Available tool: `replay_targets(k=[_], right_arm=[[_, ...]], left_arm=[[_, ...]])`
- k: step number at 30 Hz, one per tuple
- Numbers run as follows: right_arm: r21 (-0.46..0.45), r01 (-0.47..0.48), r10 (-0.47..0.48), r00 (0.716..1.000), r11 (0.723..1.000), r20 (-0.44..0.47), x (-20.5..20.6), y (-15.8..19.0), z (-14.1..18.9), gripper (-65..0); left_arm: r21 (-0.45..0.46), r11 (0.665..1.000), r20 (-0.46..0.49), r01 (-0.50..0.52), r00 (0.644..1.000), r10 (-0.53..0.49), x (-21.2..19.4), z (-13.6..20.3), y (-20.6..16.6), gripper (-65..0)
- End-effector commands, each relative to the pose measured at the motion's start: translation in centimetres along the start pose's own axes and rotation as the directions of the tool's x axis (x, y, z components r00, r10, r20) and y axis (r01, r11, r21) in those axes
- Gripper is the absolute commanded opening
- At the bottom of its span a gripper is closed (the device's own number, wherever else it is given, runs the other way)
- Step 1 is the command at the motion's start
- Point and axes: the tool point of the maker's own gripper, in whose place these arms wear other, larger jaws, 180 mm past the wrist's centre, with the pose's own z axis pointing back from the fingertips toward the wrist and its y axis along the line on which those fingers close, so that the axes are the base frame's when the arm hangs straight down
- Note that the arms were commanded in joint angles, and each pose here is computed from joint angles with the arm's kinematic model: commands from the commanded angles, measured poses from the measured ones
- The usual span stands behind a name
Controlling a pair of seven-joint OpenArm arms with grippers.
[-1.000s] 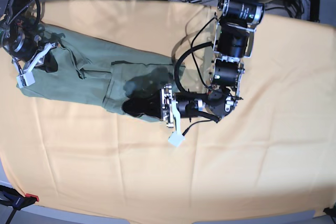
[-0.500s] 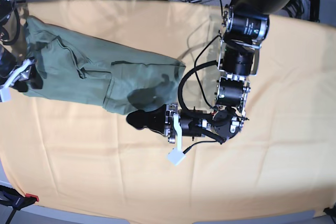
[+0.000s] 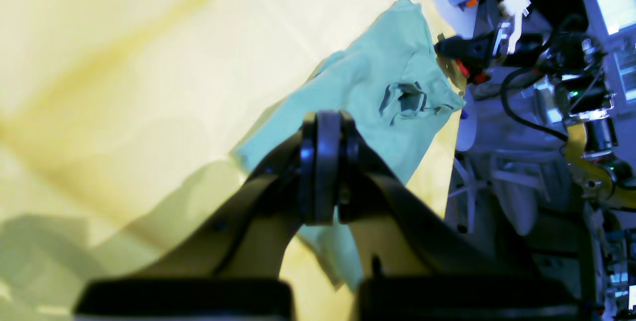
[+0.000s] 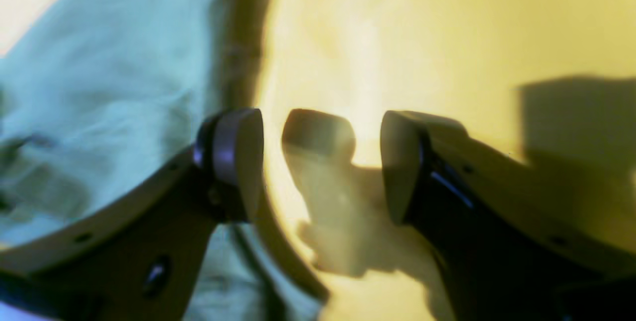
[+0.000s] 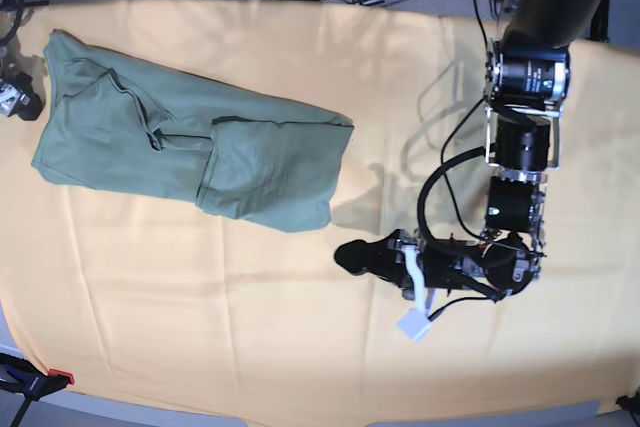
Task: Fold the T-shirt properly
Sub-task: 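Release the shirt with the left gripper and push the bundle with the right gripper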
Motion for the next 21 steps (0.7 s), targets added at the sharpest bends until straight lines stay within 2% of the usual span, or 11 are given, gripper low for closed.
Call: replay_targets(k=[1, 7, 11, 16, 17, 19, 21], right_arm=[[0.017, -0.005, 0.005, 1.0, 1.0, 0.012, 0.9, -0.1, 0.5, -26.0], [0.177, 0.072, -0.061, 0.996, 0.982, -0.062, -2.6, 2.2, -0.6, -26.0], [0.295, 0.074, -0.051, 0.995, 0.953, -0.087, -3.8, 4.7, -0.9, -26.0], [0.347, 0.037, 0.011, 0.991, 0.937, -0.134, -5.0, 6.4, -1.7, -26.3], [0.352, 0.03, 0.02, 0.99, 0.936, -0.138, -5.2, 6.6, -1.7, -27.9], [0.36, 0.012, 0.038, 0.991, 0.933, -0.131, -5.1, 6.7, -1.8, -36.9], [0.363, 0.004, 0.042, 0.992, 0.932, -0.118, -4.5, 6.9, -1.9, -54.1]], left_arm=[[-0.006, 0.999, 0.049, 0.044, 0.998, -0.043, 2.4, 0.9, -0.7, -65.0], [0.036, 0.999, 0.052, 0.034, 0.998, -0.036, 2.1, 3.1, 0.5, -65.0], [0.021, 0.999, 0.069, 0.031, 0.997, -0.033, 2.4, 3.3, 0.3, -65.0], [0.005, 0.999, 0.084, 0.033, 0.996, -0.033, 2.6, 3.4, 0.0, -65.0], [0.005, 0.999, 0.084, 0.033, 0.996, -0.033, 2.6, 3.4, 0.0, -65.0], [0.005, 0.999, 0.085, 0.033, 0.996, -0.034, 2.7, 3.4, 0.0, -65.0], [0.005, 0.999, 0.085, 0.033, 0.996, -0.034, 2.7, 3.4, 0.0, -65.0]])
